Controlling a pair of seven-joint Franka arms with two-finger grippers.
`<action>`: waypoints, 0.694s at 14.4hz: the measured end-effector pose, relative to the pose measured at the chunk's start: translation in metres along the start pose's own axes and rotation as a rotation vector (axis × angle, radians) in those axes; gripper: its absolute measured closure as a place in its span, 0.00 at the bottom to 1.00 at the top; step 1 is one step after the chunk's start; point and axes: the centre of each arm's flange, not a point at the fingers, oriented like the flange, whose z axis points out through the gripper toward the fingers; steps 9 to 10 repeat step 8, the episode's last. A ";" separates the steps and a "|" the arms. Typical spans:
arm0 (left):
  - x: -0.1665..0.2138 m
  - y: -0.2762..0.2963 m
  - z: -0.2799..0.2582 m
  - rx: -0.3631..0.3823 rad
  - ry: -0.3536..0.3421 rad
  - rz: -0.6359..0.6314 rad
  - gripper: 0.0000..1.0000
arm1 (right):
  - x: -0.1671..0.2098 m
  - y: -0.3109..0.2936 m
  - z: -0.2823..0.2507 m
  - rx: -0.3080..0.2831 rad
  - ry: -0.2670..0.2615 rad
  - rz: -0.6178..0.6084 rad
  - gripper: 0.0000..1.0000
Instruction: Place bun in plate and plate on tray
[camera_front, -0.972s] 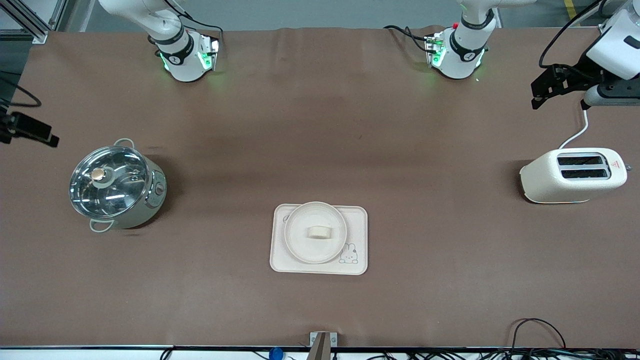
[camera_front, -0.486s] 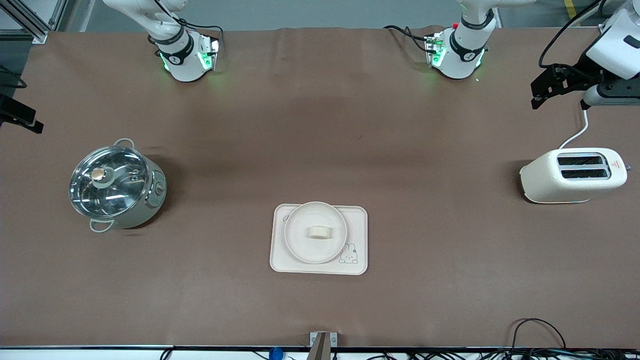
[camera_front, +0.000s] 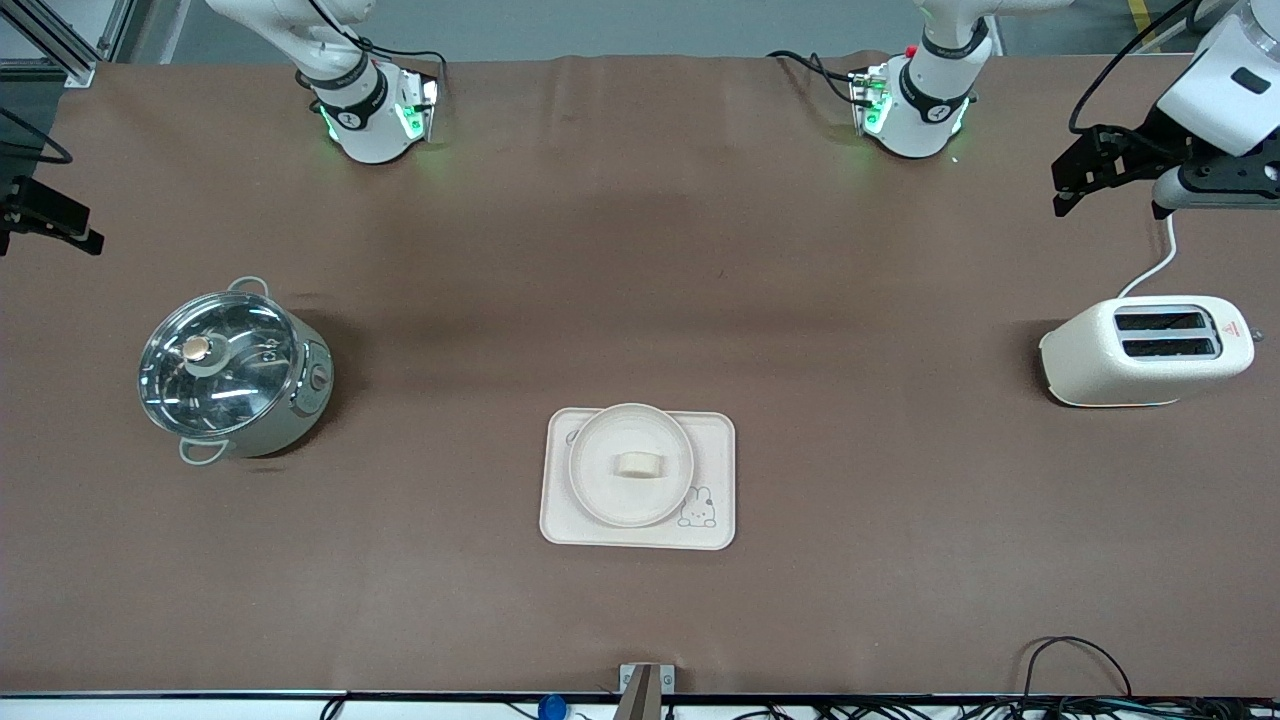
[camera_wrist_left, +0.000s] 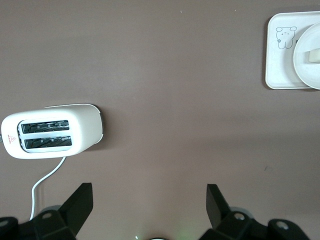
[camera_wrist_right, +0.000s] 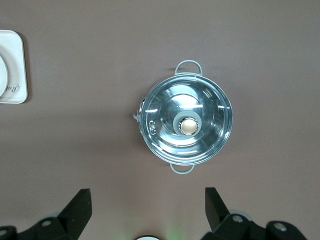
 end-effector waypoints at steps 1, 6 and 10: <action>0.000 0.000 0.000 0.000 -0.003 0.000 0.00 | -0.007 -0.002 0.000 0.000 0.006 -0.002 0.00; -0.002 0.000 0.001 0.001 -0.018 0.000 0.00 | -0.029 -0.002 -0.002 0.009 0.025 -0.007 0.00; -0.002 0.000 0.001 0.001 -0.019 0.000 0.00 | -0.029 0.002 0.002 0.014 0.020 -0.003 0.00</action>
